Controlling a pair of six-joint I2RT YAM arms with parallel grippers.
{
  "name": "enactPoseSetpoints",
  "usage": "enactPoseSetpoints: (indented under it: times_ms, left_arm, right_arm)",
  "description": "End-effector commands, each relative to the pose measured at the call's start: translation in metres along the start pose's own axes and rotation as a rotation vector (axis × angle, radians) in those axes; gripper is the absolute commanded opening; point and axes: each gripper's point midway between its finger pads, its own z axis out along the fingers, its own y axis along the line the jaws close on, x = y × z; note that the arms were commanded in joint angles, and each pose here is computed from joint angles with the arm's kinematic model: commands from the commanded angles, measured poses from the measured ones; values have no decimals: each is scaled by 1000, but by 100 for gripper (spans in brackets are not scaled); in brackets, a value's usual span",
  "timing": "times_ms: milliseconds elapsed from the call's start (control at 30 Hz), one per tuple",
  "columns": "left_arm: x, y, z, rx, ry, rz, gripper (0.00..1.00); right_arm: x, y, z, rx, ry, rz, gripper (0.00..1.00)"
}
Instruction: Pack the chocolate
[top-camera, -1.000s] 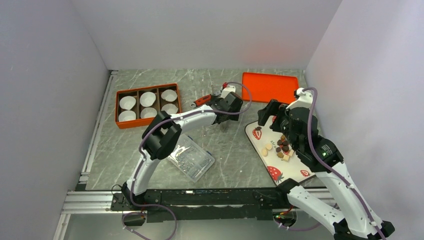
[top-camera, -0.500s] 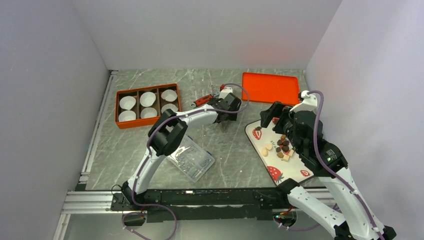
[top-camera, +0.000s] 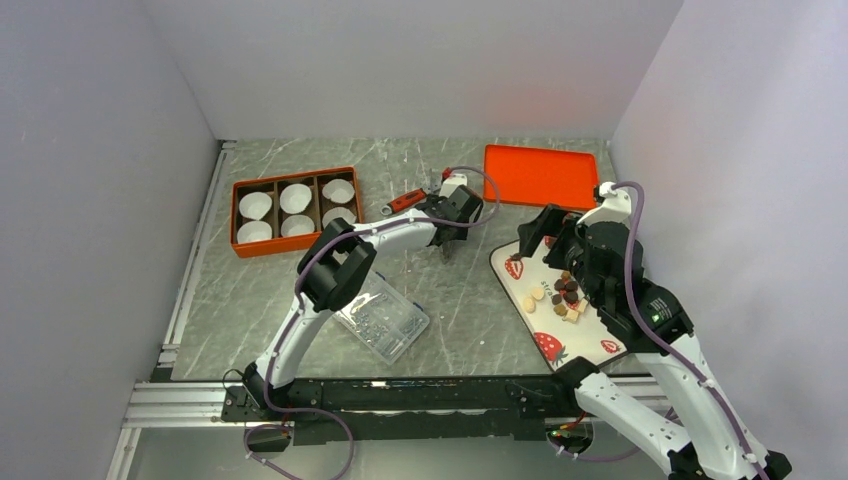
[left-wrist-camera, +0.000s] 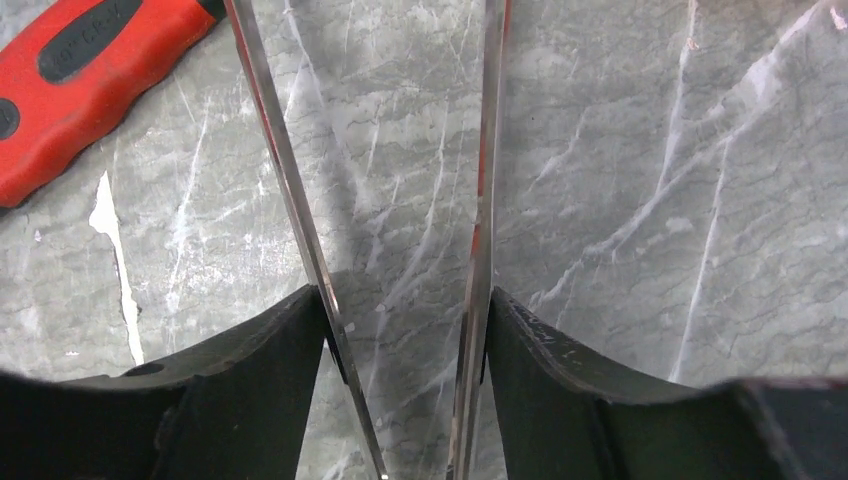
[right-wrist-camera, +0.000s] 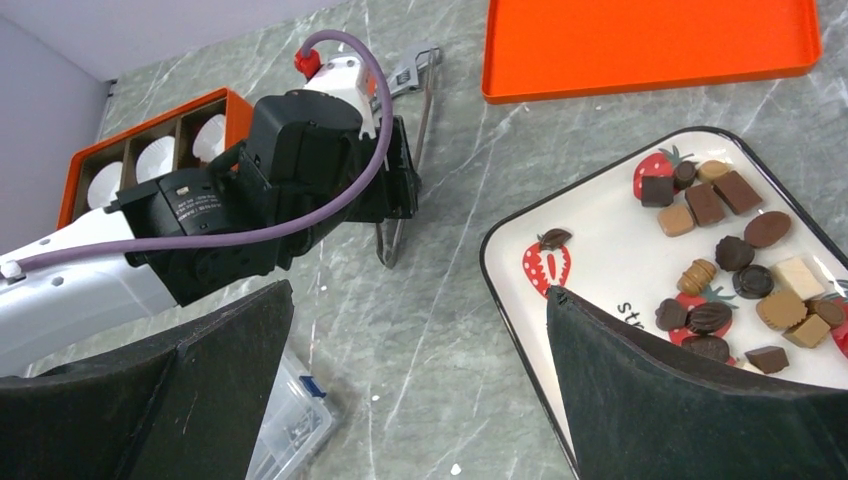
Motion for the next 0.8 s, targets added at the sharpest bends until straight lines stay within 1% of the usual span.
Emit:
enactPoseSetpoints:
  times_ms: [0,133,300,567,767]
  left_arm:
    - [-2,0,0,12,-9,25,59]
    - [-26,5,-23,19,-64,19,52]
    - [-52,16,-59,38,-124,29,52]
    - [-57,31,-100,62,-138,53,53]
    - [-60,38,-132,116,-143,88,52]
  right_arm:
    - [0,5,3,-18,-2,17,100]
    - [-1,3,3,-12,-5,16,100]
    - [-4,3,4,-5,-19,16,100]
    - [-4,2,10,11,-26,12,100]
    - [-8,2,14,27,-35,16,100]
